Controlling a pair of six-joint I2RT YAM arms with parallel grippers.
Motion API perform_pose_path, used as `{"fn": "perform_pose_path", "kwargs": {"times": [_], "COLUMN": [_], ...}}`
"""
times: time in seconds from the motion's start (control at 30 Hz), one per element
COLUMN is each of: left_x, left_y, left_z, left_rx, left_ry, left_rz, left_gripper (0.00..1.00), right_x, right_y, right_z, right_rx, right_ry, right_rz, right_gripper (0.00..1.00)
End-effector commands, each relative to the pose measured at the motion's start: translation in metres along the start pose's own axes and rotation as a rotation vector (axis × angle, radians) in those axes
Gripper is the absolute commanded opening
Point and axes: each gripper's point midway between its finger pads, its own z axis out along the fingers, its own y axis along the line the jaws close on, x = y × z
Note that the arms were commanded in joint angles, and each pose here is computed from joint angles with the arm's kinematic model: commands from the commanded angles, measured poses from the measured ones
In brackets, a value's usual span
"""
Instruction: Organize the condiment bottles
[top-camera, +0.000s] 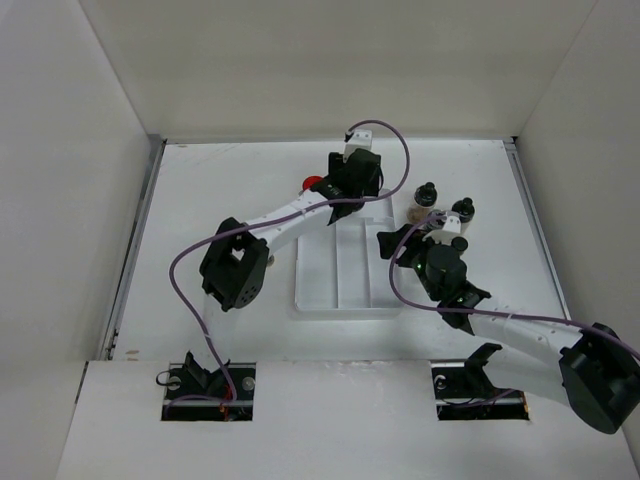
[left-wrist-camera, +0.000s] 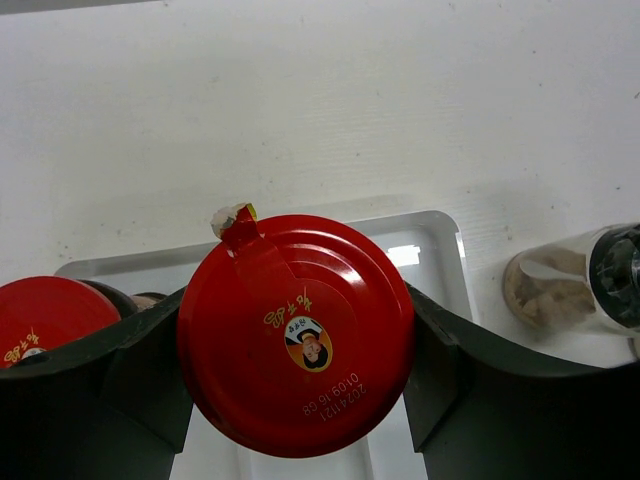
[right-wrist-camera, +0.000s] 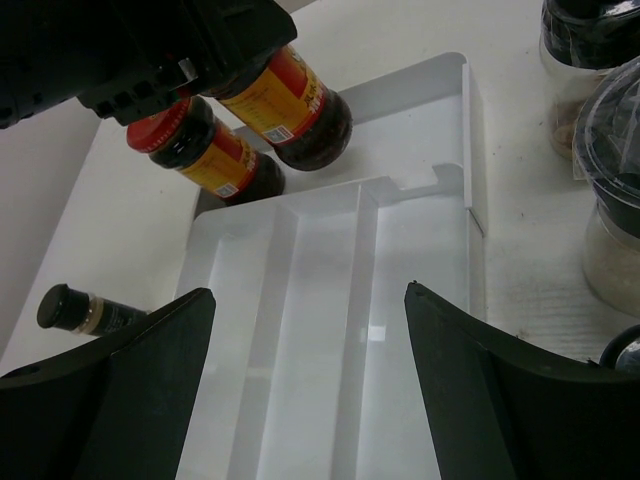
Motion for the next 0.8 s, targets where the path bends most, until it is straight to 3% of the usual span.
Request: {"fn": "perform_pose_path", "kwargs": {"times": [0.0, 0.57, 0.7, 0.77], "left_x": [-0.085, -0.023, -0.016, -0.012], "left_y": [-0.011, 0.009, 0.007, 0.006], "left_z": [-0.014, 0.017, 0.018, 0.019], "left_rx": [0.059, 0.016, 0.023, 0.026], "left_ry": [-0.236, -0.132, -0.117, -0.112], "left_rz": [-0.13, -0.12, -0.123, -0.123], "left_gripper": [0.39, 0.4, 0.44, 0.51], "right_x": [-0.012, -0.008, -0.009, -0.008], "right_y": [0.009, 0.007, 0.007, 0.007], "right_z": [0.002, 0.005, 0.006, 0.006], "right_rx": [-0.023, -0.015, -0.013, -0.015], "right_ry": [-0.049, -0.036, -0.037, -0.036], "right_rz": [0.023, 0.017, 0.017, 0.017], "right_gripper": [0.84, 0.84, 0.85, 0.85]}}
